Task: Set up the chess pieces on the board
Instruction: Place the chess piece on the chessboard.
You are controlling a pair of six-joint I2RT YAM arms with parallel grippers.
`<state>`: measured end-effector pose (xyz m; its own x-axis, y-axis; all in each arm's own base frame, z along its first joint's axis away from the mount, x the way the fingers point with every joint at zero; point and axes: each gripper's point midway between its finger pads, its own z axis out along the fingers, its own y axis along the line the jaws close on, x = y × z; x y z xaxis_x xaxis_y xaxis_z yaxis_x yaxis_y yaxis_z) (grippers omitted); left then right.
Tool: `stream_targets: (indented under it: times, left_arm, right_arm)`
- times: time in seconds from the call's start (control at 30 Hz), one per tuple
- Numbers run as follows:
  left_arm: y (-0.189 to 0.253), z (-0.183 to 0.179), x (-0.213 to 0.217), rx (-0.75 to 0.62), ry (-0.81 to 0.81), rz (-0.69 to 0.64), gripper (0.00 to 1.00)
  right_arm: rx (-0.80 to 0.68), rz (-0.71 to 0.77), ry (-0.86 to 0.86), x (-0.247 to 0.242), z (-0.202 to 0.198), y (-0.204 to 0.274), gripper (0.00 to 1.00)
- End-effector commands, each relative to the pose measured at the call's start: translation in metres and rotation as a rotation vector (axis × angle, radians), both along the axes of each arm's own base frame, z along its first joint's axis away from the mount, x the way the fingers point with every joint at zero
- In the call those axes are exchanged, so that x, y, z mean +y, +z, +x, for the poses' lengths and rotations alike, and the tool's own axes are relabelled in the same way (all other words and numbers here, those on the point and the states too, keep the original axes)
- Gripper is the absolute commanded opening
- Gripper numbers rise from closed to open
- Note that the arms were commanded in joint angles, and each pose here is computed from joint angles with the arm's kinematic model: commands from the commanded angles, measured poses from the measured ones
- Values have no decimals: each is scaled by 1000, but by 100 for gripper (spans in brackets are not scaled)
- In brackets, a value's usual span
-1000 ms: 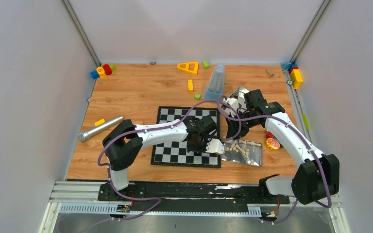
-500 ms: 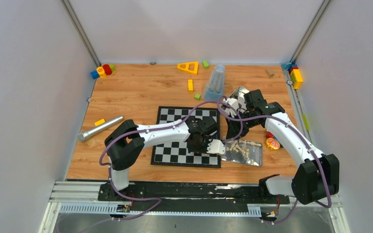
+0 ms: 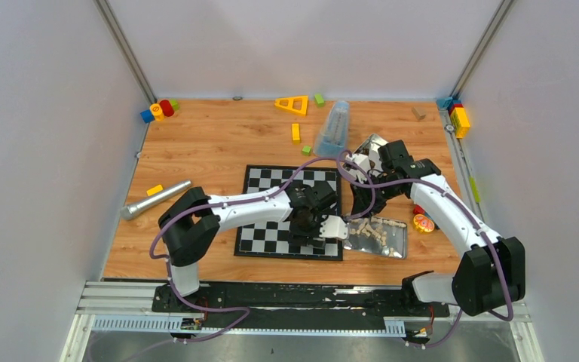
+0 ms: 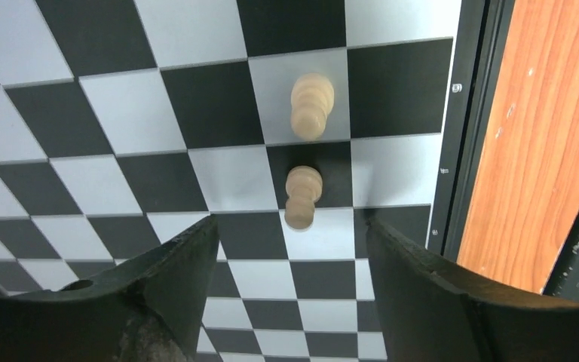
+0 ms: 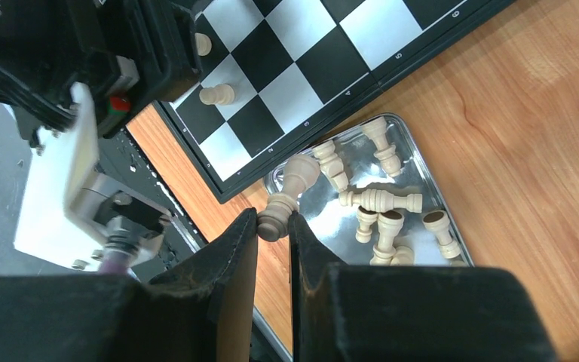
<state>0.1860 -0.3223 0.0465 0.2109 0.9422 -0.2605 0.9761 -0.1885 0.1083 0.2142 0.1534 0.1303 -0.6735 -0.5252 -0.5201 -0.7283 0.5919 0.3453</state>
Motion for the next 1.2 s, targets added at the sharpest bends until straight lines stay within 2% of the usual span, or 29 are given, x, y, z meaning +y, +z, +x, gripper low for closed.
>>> stream_targets:
  times: [0.0, 0.1, 0.17, 0.4, 0.63, 0.77, 0.93, 1.17]
  left_arm:
    - [39, 3, 3, -84, 8, -93, 83]
    - [47, 5, 21, -84, 51, -126, 96]
    - [67, 8, 33, -86, 93, -194, 99]
    - [107, 25, 89, -76, 299, -362, 100]
    - [133, 64, 154, -121, 618, -484, 100]
    - [143, 85, 188, -160, 797, -540, 100]
    - [149, 103, 223, -209, 968, -574, 100]
    - [151, 119, 248, -251, 1096, -561, 100]
  right_arm:
    - [-21, 52, 29, 11, 7, 8, 0]
    - [-24, 58, 58, 19, 6, 11, 0]
    - [-31, 56, 89, 26, 4, 14, 0]
    - [-81, -12, 292, 62, -18, 22, 1]
    - [-77, -99, 521, 99, -48, 20, 2]
    - [-67, -166, 594, 113, -54, 9, 2]
    - [-35, -229, 659, 124, -60, -6, 2]
    - [2, -303, 708, 133, -63, -19, 2]
